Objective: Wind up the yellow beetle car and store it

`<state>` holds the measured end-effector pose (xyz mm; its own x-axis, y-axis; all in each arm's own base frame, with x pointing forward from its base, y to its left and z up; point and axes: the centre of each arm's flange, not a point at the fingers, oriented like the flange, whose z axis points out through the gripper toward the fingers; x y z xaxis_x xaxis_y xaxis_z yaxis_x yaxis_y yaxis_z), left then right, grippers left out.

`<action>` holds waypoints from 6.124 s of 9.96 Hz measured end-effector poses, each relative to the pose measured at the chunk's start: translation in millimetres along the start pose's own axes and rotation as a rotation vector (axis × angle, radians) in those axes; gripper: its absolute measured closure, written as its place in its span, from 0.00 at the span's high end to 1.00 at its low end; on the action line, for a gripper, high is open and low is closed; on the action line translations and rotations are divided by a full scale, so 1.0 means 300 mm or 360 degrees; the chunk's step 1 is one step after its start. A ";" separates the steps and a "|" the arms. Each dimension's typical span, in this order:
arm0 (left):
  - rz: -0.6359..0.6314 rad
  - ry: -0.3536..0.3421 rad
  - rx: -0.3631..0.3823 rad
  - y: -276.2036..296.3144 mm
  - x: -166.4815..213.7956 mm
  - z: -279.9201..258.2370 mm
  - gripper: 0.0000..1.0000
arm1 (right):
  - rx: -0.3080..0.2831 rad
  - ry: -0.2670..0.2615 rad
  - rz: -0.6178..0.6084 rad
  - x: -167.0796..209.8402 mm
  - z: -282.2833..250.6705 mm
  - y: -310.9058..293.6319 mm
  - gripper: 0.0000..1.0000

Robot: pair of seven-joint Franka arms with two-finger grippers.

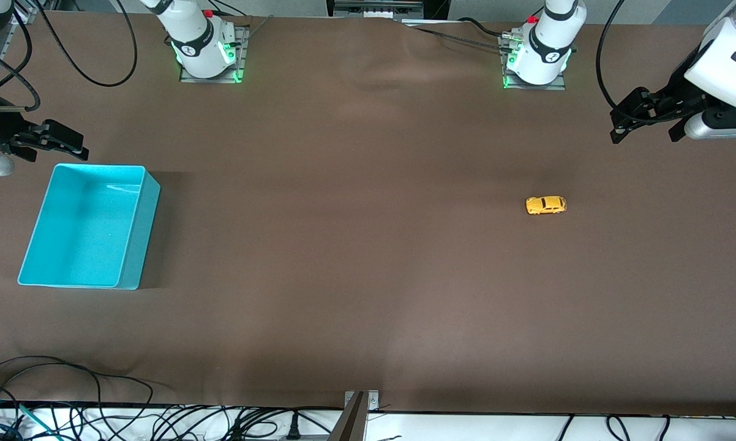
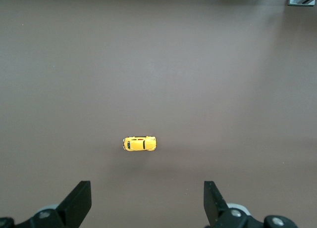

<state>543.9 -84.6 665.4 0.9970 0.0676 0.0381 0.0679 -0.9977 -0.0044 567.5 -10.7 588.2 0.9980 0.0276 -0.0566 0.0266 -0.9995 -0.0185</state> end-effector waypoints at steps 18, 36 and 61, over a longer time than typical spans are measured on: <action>-0.0088 -0.0058 0.0020 -0.096 0.011 0.018 1.00 | 0.0000 -0.0002 0.0000 0.001 -0.006 0.002 1.00; -0.0088 -0.0087 0.0025 -0.098 0.004 0.021 1.00 | -0.0005 -0.0015 0.0018 0.012 0.013 0.025 1.00; -0.0078 -0.0257 0.0063 -0.163 -0.082 1.048 1.00 | -0.0003 -0.0056 0.0019 0.045 0.068 0.028 1.00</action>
<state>528.0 -35.3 350.4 0.9853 0.1199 -0.1217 0.1150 -0.9923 -0.0463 580.0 -18.4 567.1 0.9956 0.0160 -0.0920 0.0146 -0.9998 -0.0156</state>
